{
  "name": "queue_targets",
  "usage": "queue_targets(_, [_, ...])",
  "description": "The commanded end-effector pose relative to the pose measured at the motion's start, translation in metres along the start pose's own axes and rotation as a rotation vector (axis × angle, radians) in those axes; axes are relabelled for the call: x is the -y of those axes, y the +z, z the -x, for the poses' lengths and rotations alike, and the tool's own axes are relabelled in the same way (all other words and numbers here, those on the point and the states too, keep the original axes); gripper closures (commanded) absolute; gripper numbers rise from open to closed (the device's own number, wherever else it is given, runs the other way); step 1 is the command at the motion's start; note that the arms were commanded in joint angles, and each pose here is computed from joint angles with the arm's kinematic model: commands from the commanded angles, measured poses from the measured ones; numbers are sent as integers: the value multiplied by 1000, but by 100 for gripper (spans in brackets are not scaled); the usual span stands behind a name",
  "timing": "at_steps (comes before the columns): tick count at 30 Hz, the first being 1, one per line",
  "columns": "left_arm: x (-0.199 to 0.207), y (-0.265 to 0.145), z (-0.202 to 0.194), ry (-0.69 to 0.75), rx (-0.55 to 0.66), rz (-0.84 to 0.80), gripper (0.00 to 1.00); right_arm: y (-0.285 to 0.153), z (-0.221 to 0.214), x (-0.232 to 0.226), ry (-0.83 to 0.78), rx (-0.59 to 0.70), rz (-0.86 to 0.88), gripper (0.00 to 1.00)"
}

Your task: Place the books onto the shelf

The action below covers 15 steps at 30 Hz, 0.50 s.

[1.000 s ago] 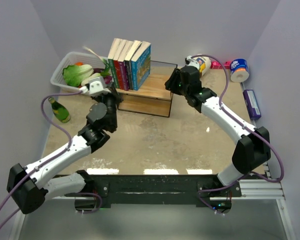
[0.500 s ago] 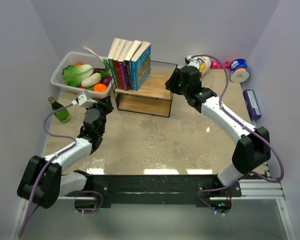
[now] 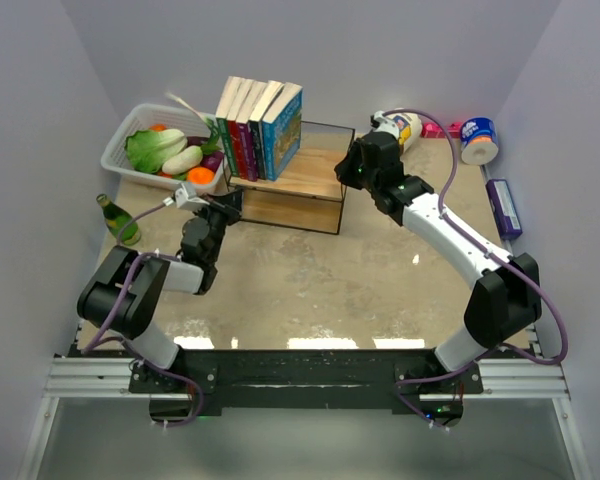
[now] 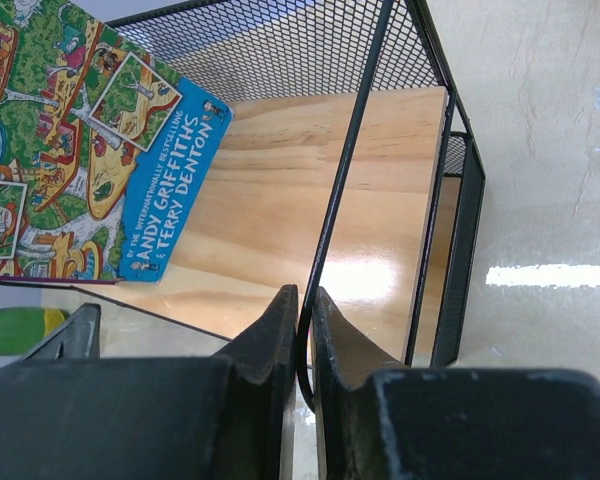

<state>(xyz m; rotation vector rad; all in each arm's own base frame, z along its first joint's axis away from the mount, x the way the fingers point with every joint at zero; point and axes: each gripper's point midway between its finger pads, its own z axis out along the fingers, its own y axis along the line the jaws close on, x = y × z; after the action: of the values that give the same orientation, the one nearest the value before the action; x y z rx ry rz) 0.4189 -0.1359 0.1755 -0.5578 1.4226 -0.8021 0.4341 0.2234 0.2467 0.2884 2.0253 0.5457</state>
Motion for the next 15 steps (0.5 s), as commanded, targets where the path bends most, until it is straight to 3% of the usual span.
queue_targets(1, [81,1,56,-80,193,-353,100,1,4,-5,7,19,30,91])
queue_targets(15, [106,-9,63,-72,213,-485,100,7,0,-4,5,7,29,96])
